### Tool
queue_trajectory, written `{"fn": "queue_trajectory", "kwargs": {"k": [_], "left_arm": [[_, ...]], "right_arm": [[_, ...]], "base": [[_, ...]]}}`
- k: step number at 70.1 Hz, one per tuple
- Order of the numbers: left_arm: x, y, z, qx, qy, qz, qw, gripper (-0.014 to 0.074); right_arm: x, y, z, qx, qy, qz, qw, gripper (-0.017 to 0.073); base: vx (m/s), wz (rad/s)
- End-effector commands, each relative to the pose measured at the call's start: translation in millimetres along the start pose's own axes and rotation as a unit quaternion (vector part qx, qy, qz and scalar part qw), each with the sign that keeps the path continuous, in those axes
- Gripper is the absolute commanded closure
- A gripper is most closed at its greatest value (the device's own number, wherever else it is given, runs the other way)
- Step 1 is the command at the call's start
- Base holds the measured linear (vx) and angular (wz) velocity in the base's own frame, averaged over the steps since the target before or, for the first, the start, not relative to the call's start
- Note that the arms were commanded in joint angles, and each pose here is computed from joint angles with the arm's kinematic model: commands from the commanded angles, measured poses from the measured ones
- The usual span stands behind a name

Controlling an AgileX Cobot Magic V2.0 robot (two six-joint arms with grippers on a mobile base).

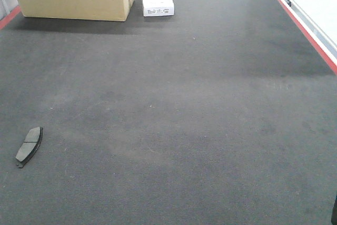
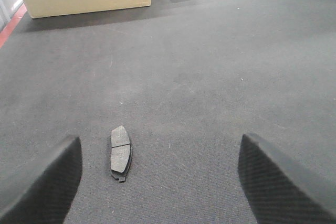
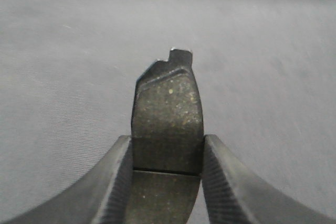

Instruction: Move and align brake pads A on conveyor

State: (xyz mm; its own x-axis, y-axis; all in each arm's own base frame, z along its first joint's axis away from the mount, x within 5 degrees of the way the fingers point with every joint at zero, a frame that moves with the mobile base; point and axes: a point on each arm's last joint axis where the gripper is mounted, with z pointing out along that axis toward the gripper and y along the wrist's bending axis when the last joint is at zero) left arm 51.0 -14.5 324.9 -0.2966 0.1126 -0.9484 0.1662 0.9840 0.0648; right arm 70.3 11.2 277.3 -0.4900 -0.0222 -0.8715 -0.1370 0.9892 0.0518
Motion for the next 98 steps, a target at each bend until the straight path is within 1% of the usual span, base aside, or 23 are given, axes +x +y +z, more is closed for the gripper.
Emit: {"fn": "queue_trajectory", "kwargs": {"k": [1,8,15,23,28,38,46,56,64,76,81,98], "left_arm": [[-13,1.6,-2,-0.006,-0.042,-0.005,0.999,0.0008],[-13,1.6,-2,-0.006,-0.042,-0.005,0.999,0.0008],[-13,1.6,-2,-0.006,-0.042,-0.005,0.999,0.0008],[-13,1.6,-2,-0.006,-0.042,-0.005,0.999,0.0008],[-13,1.6,-2,-0.006,-0.042,-0.005,0.999,0.0008],[-13,1.6,-2,-0.006,-0.042,-0.005,0.999,0.0008],[-13,1.6,-2,-0.006,-0.042,-0.005,0.999,0.0008],[-13,1.6,-2,-0.006,-0.042,-0.005,0.999,0.0008],[-13,1.6,-2,-0.006,-0.042,-0.005,0.999,0.0008],[-13,1.6,-2,-0.006,-0.042,-0.005,0.999,0.0008],[-13,1.6,-2,-0.006,-0.042,-0.005,0.999,0.0008],[-13,1.6,-2,-0.006,-0.042,-0.005,0.999,0.0008]], "right_arm": [[-25,-0.4,2,0.012,-0.036,0.015,0.999,0.0570],[-38,-1.8,13,0.023,-0.011,0.017,1.000,0.0569],[-53,-2.3,25,0.028,0.019,0.008,0.999,0.0569],[-71,-2.3,45,0.032,0.081,0.008,0.996,0.0569],[-81,-2.7,60,0.037,0.125,0.005,0.991,0.0569],[-103,-4.0,91,0.047,0.191,0.000,0.981,0.0569],[-117,-7.1,120,0.062,0.239,-0.014,0.969,0.0569],[-131,-10.7,157,0.078,0.284,-0.030,0.955,0.0569],[-142,-11.0,184,0.078,0.301,-0.031,0.950,0.0569],[-145,-10.0,225,0.064,0.329,-0.039,0.941,0.0569],[-142,-10.5,240,0.063,0.346,-0.040,0.935,0.0569],[-110,-13.1,285,0.062,0.407,-0.043,0.910,0.0569]], "base": [[0.00,0.00],[0.00,0.00],[0.00,0.00],[0.00,0.00],[0.00,0.00],[0.00,0.00],[0.00,0.00],[0.00,0.00],[0.00,0.00],[0.00,0.00],[0.00,0.00],[0.00,0.00]]}}
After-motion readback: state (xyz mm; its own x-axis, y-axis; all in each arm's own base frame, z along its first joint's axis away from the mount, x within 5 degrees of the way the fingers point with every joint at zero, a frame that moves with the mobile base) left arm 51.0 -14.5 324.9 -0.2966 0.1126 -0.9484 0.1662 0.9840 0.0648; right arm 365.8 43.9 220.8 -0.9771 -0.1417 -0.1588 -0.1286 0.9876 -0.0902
